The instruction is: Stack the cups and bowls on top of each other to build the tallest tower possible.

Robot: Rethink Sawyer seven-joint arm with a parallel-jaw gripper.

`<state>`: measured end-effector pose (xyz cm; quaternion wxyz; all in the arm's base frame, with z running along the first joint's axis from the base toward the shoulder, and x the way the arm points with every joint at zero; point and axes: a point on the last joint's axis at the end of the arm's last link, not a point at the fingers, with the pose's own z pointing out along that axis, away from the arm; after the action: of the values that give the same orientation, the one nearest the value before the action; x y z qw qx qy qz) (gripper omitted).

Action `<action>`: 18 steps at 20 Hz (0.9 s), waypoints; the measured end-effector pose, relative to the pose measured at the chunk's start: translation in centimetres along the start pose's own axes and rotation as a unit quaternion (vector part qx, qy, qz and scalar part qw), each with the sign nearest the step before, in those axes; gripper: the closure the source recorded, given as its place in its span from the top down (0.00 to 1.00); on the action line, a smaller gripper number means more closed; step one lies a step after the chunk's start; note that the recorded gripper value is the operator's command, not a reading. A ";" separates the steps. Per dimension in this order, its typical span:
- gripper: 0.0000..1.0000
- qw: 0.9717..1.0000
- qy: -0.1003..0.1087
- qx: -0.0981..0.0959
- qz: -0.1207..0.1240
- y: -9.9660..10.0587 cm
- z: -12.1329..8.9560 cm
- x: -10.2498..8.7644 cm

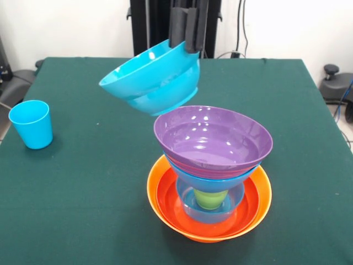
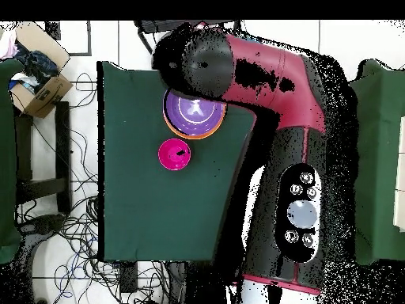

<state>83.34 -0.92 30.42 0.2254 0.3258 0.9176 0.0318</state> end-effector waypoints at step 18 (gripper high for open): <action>0.00 0.999 -0.006 -0.027 0.027 0.3 1.8 2.2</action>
<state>82.80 0.55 28.05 0.2385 0.3448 0.9058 0.0607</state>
